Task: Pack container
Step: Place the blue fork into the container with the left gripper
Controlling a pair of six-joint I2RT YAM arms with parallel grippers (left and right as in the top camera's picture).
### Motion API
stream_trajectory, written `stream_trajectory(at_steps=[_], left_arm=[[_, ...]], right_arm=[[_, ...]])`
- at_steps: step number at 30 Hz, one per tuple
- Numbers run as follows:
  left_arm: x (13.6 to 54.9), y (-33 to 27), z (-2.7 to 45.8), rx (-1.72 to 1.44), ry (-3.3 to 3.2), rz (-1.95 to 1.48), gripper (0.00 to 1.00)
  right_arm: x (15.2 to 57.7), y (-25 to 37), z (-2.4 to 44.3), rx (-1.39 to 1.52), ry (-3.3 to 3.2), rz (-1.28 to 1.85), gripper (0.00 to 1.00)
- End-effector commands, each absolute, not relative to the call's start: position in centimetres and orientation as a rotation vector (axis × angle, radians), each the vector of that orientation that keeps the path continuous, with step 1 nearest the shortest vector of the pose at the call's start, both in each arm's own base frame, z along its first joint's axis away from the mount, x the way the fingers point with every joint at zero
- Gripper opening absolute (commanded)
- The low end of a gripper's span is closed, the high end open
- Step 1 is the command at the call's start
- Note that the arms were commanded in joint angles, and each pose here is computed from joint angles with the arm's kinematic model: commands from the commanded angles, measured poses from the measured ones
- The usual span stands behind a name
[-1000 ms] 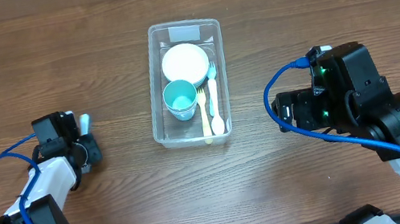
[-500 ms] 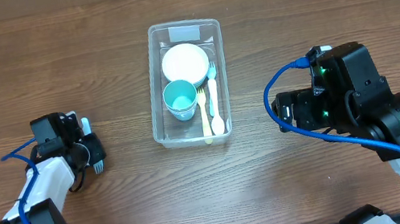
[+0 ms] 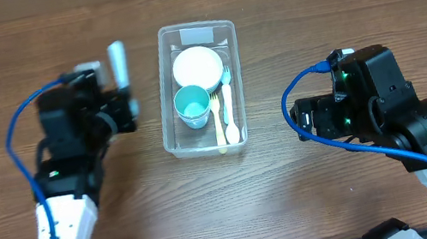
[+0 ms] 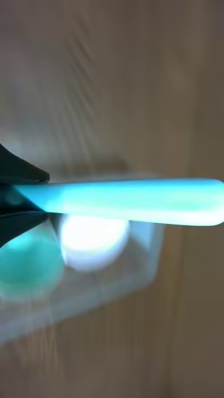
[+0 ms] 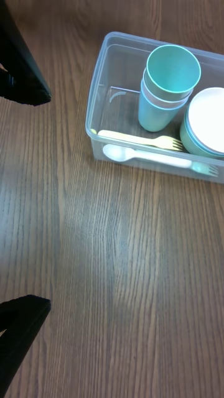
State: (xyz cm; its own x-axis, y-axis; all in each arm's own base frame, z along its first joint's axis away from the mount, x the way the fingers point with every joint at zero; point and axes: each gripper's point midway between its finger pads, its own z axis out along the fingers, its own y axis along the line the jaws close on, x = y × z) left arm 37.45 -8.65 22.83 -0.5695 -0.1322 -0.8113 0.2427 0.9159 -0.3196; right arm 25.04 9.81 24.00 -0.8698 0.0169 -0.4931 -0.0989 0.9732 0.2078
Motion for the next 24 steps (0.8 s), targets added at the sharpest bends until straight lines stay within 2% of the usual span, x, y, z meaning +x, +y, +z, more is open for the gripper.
stream_trajectory(at_steps=[1,4,6,8,11,12,13,14,15,18,20,22,24], left_arm=[[37.6,-17.2,24.8,0.21,2.056,-0.684,0.04],[37.1,-23.2,21.0,0.295,2.131,-0.786,0.04],[37.0,-24.8,18.1,0.301,2.208,-0.769,0.04],[37.1,-24.8,16.0,0.241,2.274,-0.722,0.04],[37.0,-24.8,15.7,0.237,2.283,-0.715,0.04],[37.0,-24.8,15.7,0.234,2.285,-0.716,0.13],[37.0,-24.8,15.8,0.234,2.282,-0.718,0.39],[37.2,-24.9,16.5,0.237,2.273,-0.724,0.54],[37.2,-24.9,17.2,0.241,2.268,-0.722,0.59],[37.3,-24.9,21.1,0.333,2.229,-0.678,0.65],[36.5,-24.5,24.0,0.365,2.22,-0.661,0.64],[35.7,-22.1,26.9,0.305,2.222,-0.556,0.61],[34.2,-17.8,29.5,0.203,2.204,-0.37,0.63]], right_arm=[[25.2,9.7,24.3,-0.056,2.595,0.301,1.0],[25.2,9.7,24.3,-0.056,2.595,0.301,1.0],[25.2,9.7,24.3,-0.056,2.595,0.301,1.0],[25.2,9.7,24.3,-0.056,2.594,0.301,1.0],[25.2,9.7,24.3,-0.056,2.595,0.301,1.0],[25.2,9.7,24.3,-0.056,2.595,0.301,1.0],[25.2,9.7,24.3,-0.056,2.595,0.301,1.0],[25.2,9.7,24.3,-0.056,2.595,0.301,1.0],[25.2,9.7,24.3,-0.056,2.595,0.301,1.0],[25.2,9.7,24.3,-0.056,2.595,0.301,1.0],[25.2,9.7,24.3,-0.056,2.594,0.301,1.0],[25.2,9.7,24.3,-0.056,2.595,0.301,1.0],[25.2,9.7,24.3,-0.056,2.594,0.301,1.0]])
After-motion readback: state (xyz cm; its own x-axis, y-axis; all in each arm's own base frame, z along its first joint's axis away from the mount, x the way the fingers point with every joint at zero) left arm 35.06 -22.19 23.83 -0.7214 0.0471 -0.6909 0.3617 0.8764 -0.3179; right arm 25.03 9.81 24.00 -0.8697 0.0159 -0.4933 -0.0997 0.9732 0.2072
